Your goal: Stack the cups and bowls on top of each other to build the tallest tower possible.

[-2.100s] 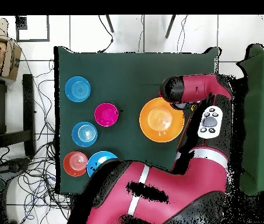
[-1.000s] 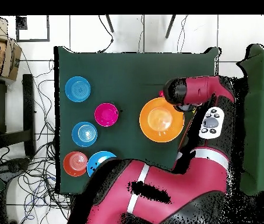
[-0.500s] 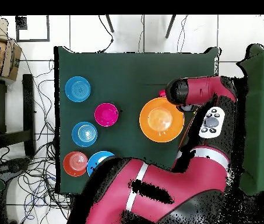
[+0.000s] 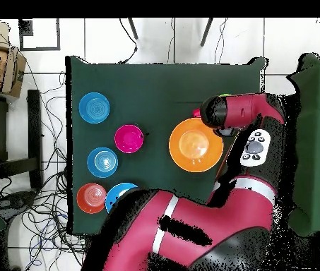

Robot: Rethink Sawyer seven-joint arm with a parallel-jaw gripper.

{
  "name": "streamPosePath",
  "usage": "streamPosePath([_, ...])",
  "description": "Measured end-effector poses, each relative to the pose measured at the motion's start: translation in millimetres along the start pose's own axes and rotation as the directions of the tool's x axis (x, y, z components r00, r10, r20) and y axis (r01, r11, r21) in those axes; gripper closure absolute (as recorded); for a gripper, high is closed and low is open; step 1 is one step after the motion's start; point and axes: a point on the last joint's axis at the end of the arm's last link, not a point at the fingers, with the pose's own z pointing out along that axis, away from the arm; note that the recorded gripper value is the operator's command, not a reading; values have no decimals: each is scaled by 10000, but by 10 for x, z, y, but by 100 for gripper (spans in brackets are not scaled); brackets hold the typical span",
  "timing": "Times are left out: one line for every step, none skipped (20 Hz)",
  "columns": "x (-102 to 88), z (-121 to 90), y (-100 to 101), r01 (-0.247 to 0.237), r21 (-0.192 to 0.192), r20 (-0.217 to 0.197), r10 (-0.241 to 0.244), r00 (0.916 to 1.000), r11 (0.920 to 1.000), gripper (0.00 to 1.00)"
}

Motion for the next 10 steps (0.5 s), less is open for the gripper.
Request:
streamPosePath([2,2,2,4,1,-6,-4,10000,10000,0])
streamPosePath([3,3,6,0,-7,-8,0,10000,10000,0])
streamPosePath([5,5,9,-4,-13,-18,4,10000,10000,0])
streamPosePath([5,7,13,-13,-25,-25,13,10000,10000,0])
streamPosePath([6,5,23,-47,-63,-48,47,10000,10000,0])
streamPosePath([6,4,26,-58,-75,-54,57,10000,10000,0])
streamPosePath([4,1,31,-80,-99,-63,80,9999,9999,0])
streamPosePath([3,-1,35,-103,-122,-73,102,9999,9999,0])
streamPosePath([2,-4,40,-121,-140,-80,120,9999,9998,0])
streamPosePath([1,-6,43,-130,-151,-82,128,9999,9998,0])
